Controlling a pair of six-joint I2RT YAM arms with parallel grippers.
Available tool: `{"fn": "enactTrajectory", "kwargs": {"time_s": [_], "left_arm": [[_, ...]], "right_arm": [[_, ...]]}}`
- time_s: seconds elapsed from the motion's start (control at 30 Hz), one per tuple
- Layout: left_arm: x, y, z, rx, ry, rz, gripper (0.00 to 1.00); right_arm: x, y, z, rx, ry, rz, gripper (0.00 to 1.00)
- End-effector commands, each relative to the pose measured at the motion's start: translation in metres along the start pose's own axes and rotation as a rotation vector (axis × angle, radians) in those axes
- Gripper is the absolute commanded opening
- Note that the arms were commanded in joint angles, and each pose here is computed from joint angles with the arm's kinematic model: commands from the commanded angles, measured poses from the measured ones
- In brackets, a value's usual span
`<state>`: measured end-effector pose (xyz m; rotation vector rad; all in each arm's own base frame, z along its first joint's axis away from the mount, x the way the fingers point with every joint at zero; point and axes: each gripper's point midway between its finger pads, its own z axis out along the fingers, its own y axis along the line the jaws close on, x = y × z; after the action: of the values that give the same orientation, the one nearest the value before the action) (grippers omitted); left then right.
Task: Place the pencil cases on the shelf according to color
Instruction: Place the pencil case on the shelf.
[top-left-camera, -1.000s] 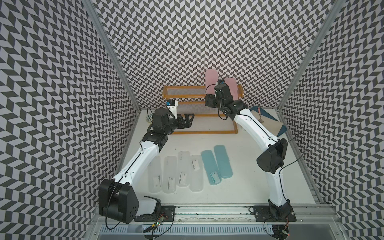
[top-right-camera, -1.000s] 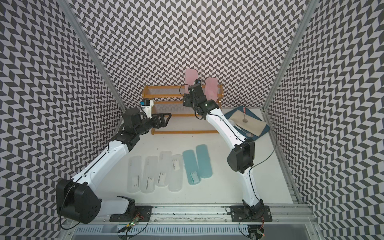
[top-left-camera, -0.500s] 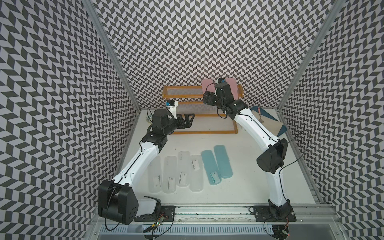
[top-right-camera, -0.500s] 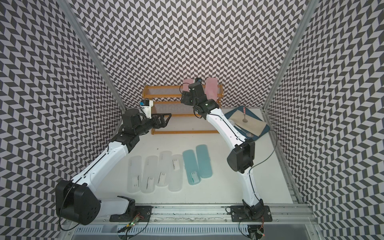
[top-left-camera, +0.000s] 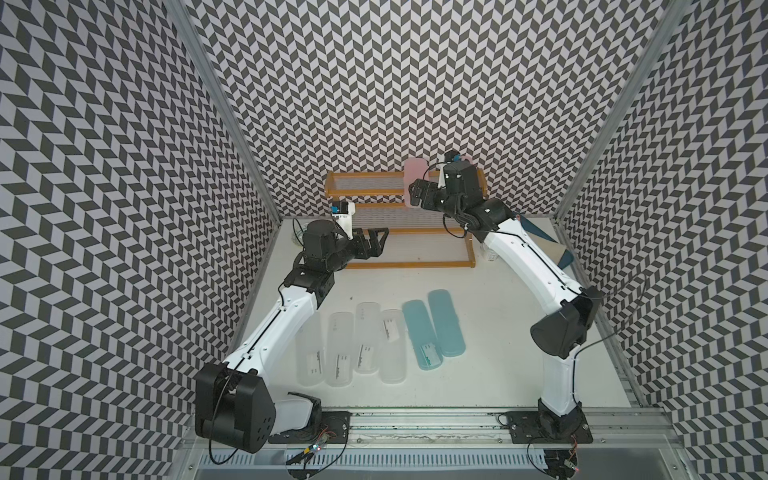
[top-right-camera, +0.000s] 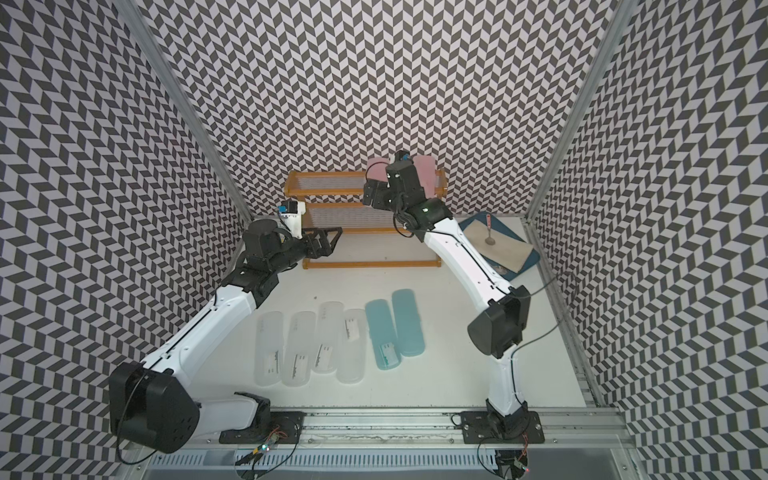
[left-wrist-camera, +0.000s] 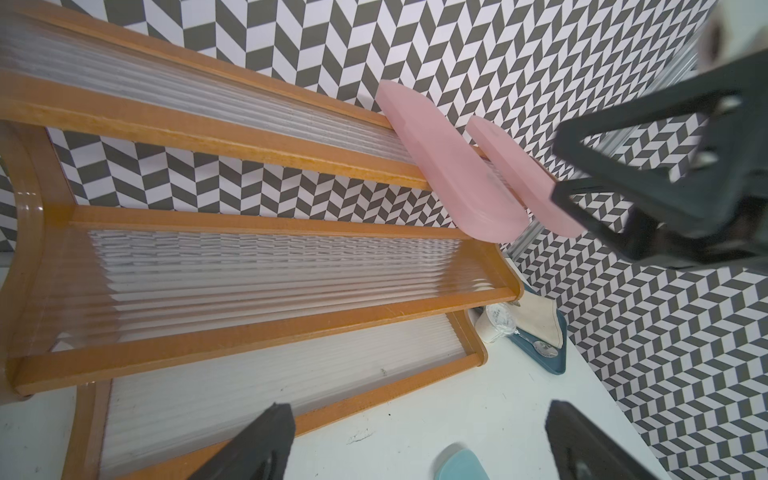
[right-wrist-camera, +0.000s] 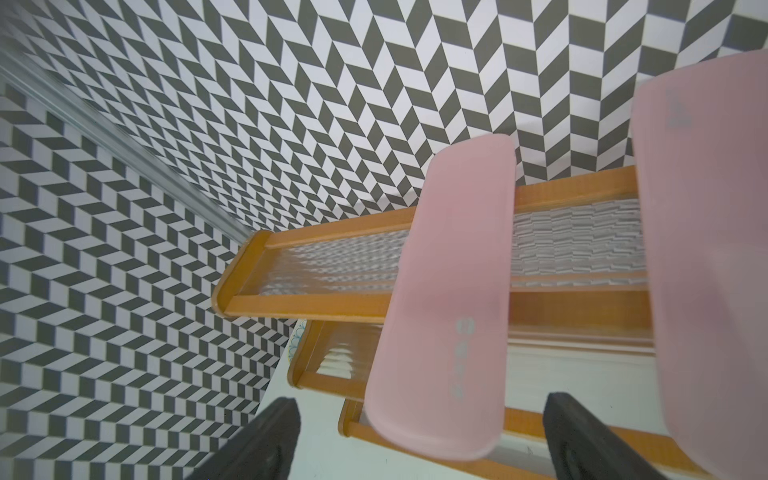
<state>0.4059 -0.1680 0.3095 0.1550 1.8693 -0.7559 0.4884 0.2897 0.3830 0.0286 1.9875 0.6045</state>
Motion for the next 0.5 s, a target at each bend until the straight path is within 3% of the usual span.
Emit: {"fn": "enactTrajectory", "kwargs": {"time_s": [0.0,0.33,0.47], "left_arm": [[-0.006,-0.005,0.001,0.015,0.005,-0.022,0.99],[0.041,0.012,-0.015,-0.114,0.084,-0.107,0.99],[0.047,0.012,-0.023,-0.132,0.070,-0.150,0.99]], "right_arm": [[-0.015,0.001,-0.044,-0.021,-0.040,0.002,0.96],[0.077,-0.055,-0.131,-0.064,-0.041,-0.076,1.00],[0.101,-0.062,-0.149,-0.105,-0.012,-0.089,1.00]]}}
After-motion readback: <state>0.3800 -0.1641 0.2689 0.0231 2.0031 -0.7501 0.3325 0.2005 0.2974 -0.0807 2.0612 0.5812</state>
